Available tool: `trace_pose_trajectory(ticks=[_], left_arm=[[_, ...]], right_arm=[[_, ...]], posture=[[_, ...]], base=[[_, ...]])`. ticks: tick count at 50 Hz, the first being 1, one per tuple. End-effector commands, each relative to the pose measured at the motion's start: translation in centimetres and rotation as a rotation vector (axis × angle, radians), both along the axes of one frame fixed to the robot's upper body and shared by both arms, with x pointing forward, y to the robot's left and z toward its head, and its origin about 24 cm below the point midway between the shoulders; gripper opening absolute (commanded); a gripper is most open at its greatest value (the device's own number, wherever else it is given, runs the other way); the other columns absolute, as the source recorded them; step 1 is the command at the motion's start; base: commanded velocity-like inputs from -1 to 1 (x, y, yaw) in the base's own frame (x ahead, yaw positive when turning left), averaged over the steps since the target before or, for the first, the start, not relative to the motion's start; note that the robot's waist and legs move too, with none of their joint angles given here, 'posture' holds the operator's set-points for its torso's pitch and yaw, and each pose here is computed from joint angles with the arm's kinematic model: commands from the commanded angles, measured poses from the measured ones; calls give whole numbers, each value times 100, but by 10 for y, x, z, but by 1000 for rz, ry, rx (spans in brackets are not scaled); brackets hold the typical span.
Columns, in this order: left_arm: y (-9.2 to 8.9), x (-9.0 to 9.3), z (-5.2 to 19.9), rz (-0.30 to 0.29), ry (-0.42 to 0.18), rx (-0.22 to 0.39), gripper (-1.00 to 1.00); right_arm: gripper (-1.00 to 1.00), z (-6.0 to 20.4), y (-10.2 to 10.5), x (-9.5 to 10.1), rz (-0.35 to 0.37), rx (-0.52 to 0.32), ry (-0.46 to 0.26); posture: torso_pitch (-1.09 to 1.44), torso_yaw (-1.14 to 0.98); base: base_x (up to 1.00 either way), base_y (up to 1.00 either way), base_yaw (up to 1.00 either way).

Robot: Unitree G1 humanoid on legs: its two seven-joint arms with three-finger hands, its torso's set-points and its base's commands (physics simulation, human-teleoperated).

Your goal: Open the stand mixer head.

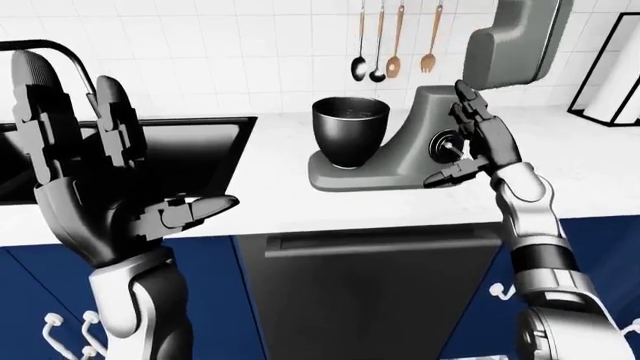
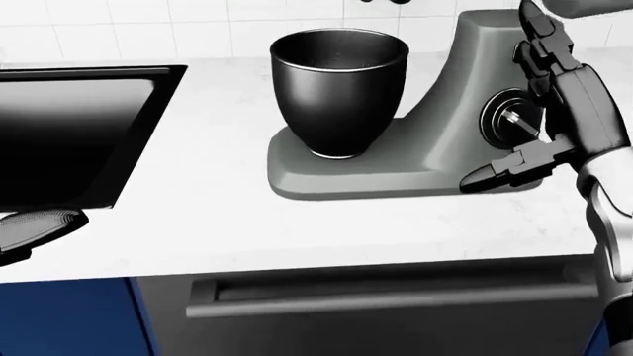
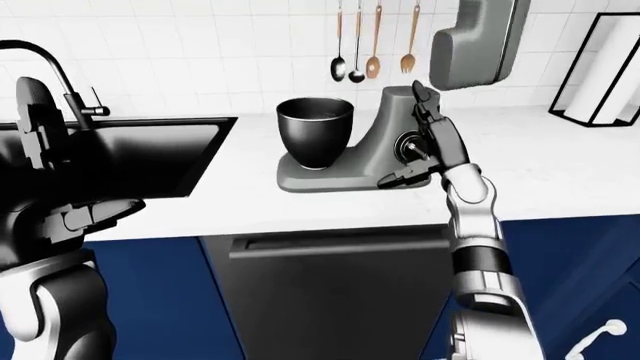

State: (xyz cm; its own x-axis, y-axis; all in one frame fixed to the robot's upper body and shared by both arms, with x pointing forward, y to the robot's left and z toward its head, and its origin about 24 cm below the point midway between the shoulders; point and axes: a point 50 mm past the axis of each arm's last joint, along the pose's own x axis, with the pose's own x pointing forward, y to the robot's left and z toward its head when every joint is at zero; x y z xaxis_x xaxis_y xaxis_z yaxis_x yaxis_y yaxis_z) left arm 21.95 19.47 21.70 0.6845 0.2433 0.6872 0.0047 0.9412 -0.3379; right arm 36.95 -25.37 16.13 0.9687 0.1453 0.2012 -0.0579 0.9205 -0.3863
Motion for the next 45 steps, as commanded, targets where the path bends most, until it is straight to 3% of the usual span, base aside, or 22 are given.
trace_pose_trajectory(ticks=[1,11,15,24,29,35,45], left_arm=[[-2,-4,10,-5,-61,14,98],[-3,-5,10,-9,-61,14,98],[-4,-4,11,-13,-63,14,98],[-5,-4,12,-17,-66,16,98],[-5,-5,13,-18,-69,17,98],[-6,-6,13,-17,-70,19,98],[-6,-6,13,-15,-71,18,98]], right_arm=[[100,26,0,-2,-1,-1,-99],[100,42,2,-33,-17,30,-147],[100,49,5,-54,-6,76,-194],[100,54,18,-88,97,289,-277],[100,64,26,-110,217,448,-356],[100,67,29,-120,278,539,-393],[100,67,29,-120,280,555,-398]], posture=[[-30,0],[-30,0],[-30,0],[-30,0],[-30,0],[-30,0],[-30,0]], base=[[0,0,0],[0,0,0],[0,0,0],[0,0,0],[0,0,0],[0,0,0],[0,0,0]])
